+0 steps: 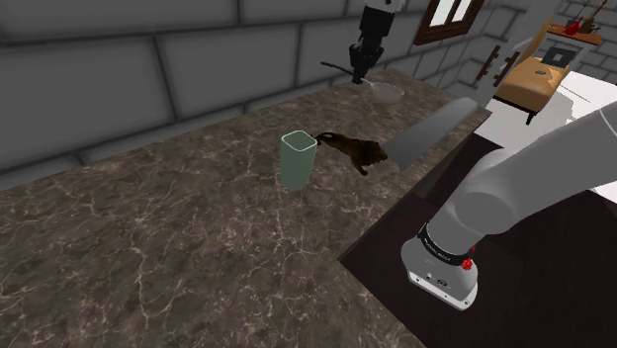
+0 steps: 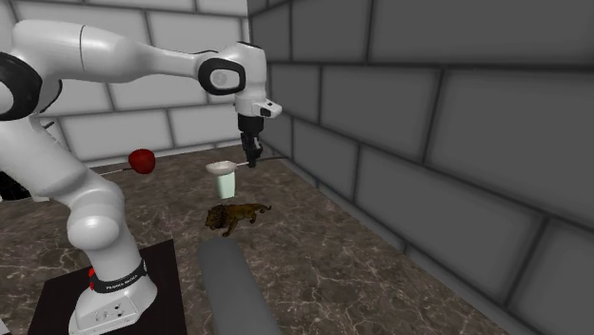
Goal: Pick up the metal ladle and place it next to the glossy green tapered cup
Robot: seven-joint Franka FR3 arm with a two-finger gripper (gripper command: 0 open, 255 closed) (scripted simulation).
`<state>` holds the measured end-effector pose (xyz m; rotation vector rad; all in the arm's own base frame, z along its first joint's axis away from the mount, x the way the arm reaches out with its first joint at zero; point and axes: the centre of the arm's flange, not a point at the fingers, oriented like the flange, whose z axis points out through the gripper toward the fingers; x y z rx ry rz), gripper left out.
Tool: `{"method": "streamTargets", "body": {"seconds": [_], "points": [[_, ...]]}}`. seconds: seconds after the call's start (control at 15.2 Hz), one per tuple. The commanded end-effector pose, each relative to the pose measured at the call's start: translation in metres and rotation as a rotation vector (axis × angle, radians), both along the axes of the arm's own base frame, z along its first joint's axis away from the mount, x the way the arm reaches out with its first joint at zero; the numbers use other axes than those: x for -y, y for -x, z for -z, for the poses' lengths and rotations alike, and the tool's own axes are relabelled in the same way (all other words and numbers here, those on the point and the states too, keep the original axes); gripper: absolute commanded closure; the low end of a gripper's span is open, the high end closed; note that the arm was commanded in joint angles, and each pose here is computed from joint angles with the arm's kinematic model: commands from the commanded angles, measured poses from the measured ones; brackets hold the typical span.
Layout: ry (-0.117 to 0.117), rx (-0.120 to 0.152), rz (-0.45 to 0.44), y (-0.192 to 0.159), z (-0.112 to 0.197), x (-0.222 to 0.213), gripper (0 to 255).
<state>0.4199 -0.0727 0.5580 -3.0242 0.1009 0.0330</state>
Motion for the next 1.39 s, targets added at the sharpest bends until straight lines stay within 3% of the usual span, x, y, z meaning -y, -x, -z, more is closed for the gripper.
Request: {"method": "streamTargets", "body": {"seconds": [0.0, 1.19, 1.32], "points": [[0.001, 0.0, 0.001, 0.016, 0.0, -0.02, 255], [0.001, 0.0, 0.001, 0.158, 0.0, -0.21, 255], [0.001, 0.0, 0.001, 0.158, 0.01, -0.21, 255]]}}
